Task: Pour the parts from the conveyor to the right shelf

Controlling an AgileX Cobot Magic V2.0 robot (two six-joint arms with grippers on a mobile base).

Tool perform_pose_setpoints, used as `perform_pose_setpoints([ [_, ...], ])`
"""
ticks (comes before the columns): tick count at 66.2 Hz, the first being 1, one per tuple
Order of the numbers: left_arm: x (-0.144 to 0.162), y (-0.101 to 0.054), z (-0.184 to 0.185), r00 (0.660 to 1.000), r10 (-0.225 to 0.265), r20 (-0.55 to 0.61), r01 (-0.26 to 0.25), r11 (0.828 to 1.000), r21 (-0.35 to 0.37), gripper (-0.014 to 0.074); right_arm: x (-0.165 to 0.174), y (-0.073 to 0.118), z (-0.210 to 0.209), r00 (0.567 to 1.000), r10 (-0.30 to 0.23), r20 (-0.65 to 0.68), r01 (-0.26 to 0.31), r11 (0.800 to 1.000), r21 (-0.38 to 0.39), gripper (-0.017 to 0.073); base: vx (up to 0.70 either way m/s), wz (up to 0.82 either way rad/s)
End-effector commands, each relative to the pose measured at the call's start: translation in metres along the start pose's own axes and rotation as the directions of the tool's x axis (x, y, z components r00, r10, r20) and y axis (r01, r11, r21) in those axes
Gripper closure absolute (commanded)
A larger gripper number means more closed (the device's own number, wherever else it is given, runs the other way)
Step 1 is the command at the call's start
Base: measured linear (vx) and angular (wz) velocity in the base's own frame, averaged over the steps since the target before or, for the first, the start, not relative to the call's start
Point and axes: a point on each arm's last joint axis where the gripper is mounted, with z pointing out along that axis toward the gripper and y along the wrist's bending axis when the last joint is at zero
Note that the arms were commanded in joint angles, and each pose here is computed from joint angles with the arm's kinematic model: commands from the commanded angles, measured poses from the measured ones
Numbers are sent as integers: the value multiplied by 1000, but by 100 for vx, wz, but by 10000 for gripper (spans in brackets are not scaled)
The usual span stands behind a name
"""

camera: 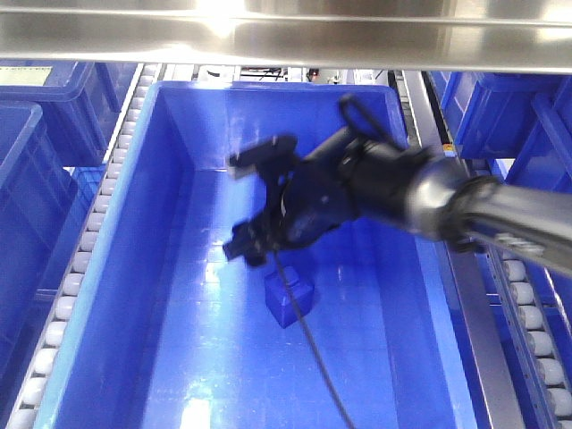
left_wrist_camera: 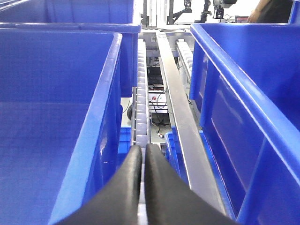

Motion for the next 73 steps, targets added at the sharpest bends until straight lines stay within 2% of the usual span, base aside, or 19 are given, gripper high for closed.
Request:
perform_pose_setpoints([
  [1, -13, -1, 0, 997, -17, 80, 16, 1000, 12, 599, -15, -5, -42, 983, -11, 186, 10, 1000, 6, 25, 0, 0],
  [14, -13, -1, 0, 997, -17, 80, 16, 1000, 12, 599, 15, -5, -71, 931, -24, 363, 40, 999, -35, 38, 0, 0],
  [21, -13, -1, 0, 997, -17, 80, 16, 1000, 12, 599, 36, -10, -81, 925, -17, 379, 34, 999, -39, 63, 0, 0],
  [26, -13, -1, 0, 997, -17, 80, 16, 1000, 12, 599, 52, -15, -90, 926, -15, 377, 29, 999, -33, 115, 0, 0],
  [33, -13, -1, 0, 997, -17, 80, 16, 1000, 12, 599, 70, -21, -106, 921, -6, 390, 18, 999, -28, 274, 0, 0],
  [42, -13, -1, 0, 997, -17, 80, 16, 1000, 12, 599, 89, -24, -133, 894, -3, 448, 18, 999, -29, 577, 0, 0],
  [45, -13, -1, 0, 997, -17, 80, 16, 1000, 12, 599, 95, -24, -141, 881, -1, 473, 19, 999, -33, 573, 0, 0],
  [63, -13, -1, 0, 997, -17, 80, 16, 1000, 12, 599, 140, -27, -190, 735, 23, 677, 28, 998, -63, 568, 0, 0],
  [73, -13, -1, 0, 997, -17, 80, 16, 1000, 12, 599, 166, -28, -200, 709, 26, 705, 26, 998, -62, 568, 0, 0],
])
